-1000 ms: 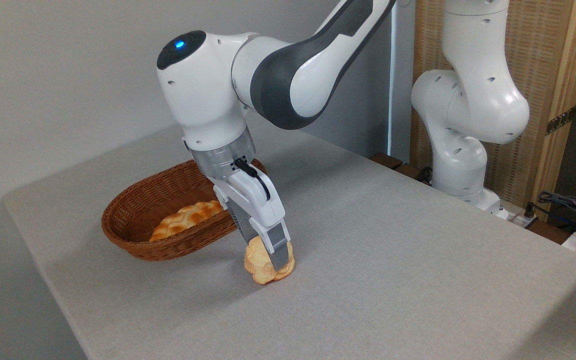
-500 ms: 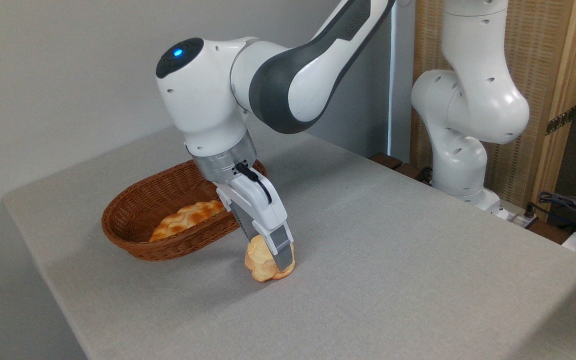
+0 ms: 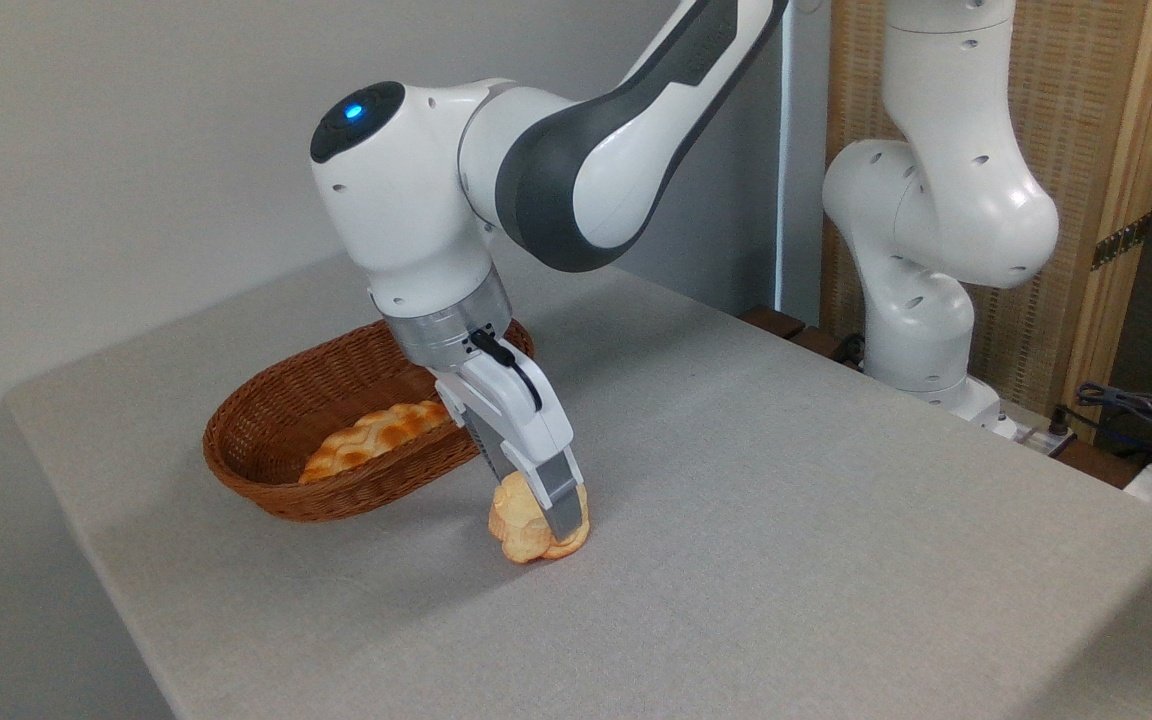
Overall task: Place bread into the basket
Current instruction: 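Lift the bread roll and carry it over the wicker basket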
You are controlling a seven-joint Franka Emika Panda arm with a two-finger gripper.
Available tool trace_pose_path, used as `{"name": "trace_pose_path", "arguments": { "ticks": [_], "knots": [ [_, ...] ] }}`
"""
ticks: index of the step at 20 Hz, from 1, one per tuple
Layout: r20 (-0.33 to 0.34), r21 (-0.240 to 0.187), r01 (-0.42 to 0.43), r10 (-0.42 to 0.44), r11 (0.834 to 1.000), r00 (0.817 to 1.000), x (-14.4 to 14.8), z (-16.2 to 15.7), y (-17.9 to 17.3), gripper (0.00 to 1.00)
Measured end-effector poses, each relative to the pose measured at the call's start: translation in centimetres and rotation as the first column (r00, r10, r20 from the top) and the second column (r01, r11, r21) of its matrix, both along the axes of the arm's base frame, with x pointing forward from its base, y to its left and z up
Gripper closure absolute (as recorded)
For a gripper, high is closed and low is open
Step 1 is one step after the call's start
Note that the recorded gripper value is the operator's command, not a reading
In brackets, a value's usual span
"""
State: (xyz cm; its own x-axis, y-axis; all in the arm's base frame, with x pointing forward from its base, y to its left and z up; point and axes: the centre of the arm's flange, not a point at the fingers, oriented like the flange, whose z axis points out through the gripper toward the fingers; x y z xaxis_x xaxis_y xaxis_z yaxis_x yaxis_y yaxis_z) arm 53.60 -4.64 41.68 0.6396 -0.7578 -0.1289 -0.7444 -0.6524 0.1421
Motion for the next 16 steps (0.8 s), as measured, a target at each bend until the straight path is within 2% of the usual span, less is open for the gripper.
{"name": "trace_pose_path", "arguments": {
  "ticks": [9,12,16],
  "knots": [
    [0.004,0.0,0.001,-0.001,1.0,1.0,0.1,0.2,0.0,0.58],
    [0.024,-0.004,0.003,-0.003,1.0,1.0,0.3,1.1,-0.2,0.58],
    [0.092,-0.069,-0.016,0.023,0.997,0.996,0.8,4.8,-1.0,0.57]
  ]
}}
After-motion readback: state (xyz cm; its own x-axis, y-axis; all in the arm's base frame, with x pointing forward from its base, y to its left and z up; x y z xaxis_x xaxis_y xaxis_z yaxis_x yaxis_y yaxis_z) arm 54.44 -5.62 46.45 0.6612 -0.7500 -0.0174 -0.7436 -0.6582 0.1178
